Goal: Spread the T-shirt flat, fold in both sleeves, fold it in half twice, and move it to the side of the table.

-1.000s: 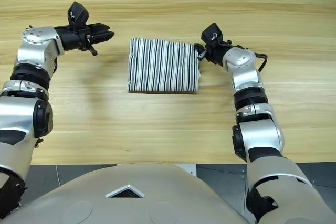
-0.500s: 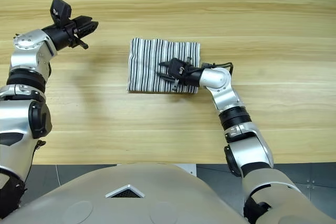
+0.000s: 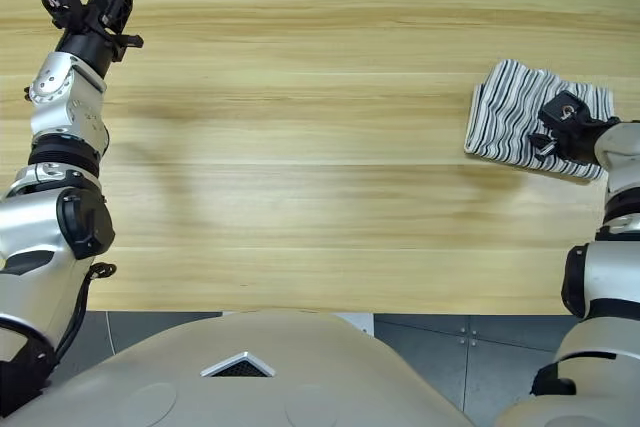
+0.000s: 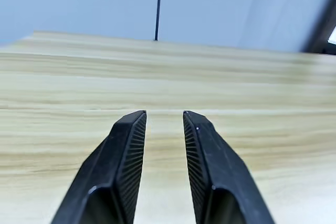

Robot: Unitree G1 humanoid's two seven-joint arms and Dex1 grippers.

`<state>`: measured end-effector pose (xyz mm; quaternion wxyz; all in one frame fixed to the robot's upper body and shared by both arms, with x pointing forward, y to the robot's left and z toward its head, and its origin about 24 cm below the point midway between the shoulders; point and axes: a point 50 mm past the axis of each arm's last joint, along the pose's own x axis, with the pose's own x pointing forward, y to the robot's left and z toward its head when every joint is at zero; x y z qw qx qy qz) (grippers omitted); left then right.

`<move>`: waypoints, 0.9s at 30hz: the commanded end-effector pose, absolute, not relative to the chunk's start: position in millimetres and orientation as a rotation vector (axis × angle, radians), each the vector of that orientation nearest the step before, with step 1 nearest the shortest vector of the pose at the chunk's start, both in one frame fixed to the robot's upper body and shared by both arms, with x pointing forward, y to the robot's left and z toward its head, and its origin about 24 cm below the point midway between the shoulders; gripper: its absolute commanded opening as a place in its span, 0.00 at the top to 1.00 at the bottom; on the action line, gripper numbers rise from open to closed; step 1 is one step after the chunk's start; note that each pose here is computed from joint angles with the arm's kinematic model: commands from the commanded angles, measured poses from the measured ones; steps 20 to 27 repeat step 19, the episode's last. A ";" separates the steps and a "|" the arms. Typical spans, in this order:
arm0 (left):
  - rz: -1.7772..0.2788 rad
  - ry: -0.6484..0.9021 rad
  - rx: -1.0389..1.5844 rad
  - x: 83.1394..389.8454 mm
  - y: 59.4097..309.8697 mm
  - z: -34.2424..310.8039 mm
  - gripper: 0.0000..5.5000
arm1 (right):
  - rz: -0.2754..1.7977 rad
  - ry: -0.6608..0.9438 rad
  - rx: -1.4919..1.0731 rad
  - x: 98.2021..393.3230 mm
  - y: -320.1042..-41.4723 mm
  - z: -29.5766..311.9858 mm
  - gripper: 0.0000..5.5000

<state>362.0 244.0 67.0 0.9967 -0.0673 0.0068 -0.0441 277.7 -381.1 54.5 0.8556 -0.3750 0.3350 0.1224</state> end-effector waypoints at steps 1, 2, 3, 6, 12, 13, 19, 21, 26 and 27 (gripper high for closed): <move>-0.001 -0.073 -0.157 365.3 223.1 65.8 0.76 | 0.076 -0.063 -0.893 338.7 -296.5 100.3 0.74; -0.001 -0.103 -0.127 364.7 217.0 66.2 0.76 | 0.080 -0.279 -0.969 343.0 -260.1 109.2 0.74; 0.003 -0.136 -0.104 363.3 211.9 66.5 0.76 | 0.085 -0.461 -0.995 342.2 -223.8 114.8 0.74; 0.073 -0.205 0.039 353.7 200.5 60.5 0.76 | 0.070 -0.576 -0.950 333.6 -151.3 77.9 0.74; 0.021 -0.197 0.271 332.5 167.8 29.0 0.76 | 0.070 -0.126 -0.617 300.0 -162.2 -12.2 0.74; 0.022 -0.190 0.294 331.8 165.7 26.8 0.76 | 0.018 -0.129 -0.541 300.8 -169.9 -9.0 0.74; -0.008 -0.199 0.339 332.4 152.3 25.5 0.76 | 0.010 -0.155 -0.492 296.1 -179.1 -7.9 0.74; -0.008 -0.199 0.339 332.4 152.3 25.5 0.76 | 0.010 -0.155 -0.492 296.1 -179.1 -7.9 0.74; -0.008 -0.199 0.339 332.4 152.3 25.5 0.76 | 0.010 -0.155 -0.492 296.1 -179.1 -7.9 0.74; -0.008 -0.199 0.339 332.4 152.3 25.5 0.76 | 0.010 -0.155 -0.492 296.1 -179.1 -7.9 0.74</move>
